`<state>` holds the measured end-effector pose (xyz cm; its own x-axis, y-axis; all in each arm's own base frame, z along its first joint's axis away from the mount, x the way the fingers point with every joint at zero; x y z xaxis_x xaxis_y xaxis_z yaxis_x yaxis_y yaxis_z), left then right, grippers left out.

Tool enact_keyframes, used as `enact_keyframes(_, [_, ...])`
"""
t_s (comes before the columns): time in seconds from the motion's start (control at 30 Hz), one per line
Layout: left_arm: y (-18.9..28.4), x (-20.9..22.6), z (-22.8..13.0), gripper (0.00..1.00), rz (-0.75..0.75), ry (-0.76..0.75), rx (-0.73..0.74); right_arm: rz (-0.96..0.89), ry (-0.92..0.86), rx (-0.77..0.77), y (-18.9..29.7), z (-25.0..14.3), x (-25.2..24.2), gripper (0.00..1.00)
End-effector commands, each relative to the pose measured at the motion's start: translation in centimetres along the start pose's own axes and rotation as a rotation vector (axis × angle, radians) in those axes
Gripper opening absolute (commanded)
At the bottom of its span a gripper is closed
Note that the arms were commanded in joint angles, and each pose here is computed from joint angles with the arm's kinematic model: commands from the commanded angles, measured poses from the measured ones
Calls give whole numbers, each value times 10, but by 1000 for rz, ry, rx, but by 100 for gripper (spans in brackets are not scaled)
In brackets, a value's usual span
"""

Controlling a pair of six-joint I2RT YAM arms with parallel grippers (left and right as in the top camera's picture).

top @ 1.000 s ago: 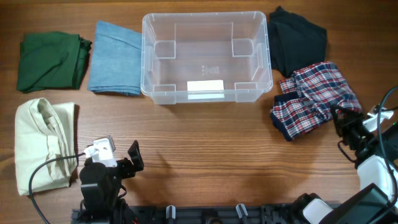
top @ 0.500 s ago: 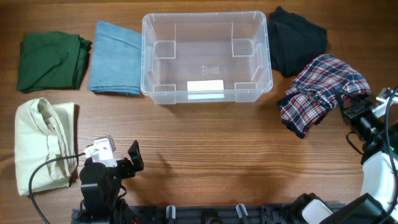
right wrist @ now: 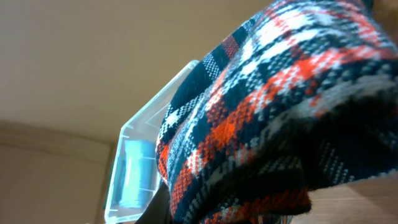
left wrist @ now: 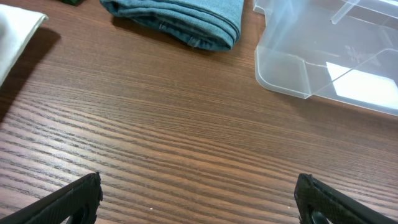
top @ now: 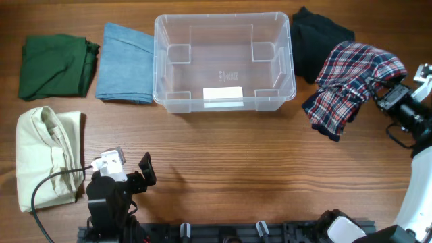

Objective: Pack container
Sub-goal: 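Lift the plaid garment with the right gripper off the table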

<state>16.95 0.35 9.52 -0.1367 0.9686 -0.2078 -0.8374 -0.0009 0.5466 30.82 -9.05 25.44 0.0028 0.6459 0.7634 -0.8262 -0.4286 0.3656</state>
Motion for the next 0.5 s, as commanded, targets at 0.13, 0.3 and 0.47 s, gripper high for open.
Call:
enact_keyframes(0.13, [0,-1,-2,100,-13,19,5,-20,203,-31,14,23,37,4])
enact_keyframes(0.3, [0,-1,-2,100,-13,19,5,-77,303,-19,12,31,64,4])
enact_keyframes(0.47, [0,-1,-2,100,-13,19,5,-111,427,-24,12,40,107,4])
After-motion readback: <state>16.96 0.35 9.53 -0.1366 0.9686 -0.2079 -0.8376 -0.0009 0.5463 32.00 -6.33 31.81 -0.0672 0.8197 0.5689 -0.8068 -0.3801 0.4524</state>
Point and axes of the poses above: each gripper's point midway between its finger pads, its own y axis back along the fingers, its own x axis along the line the jaws close on, z = x × y, the point moved 3 cm from there along y, back along the fingers, and after that the axes turned 1 degree about -y, right-handed, at the moved point
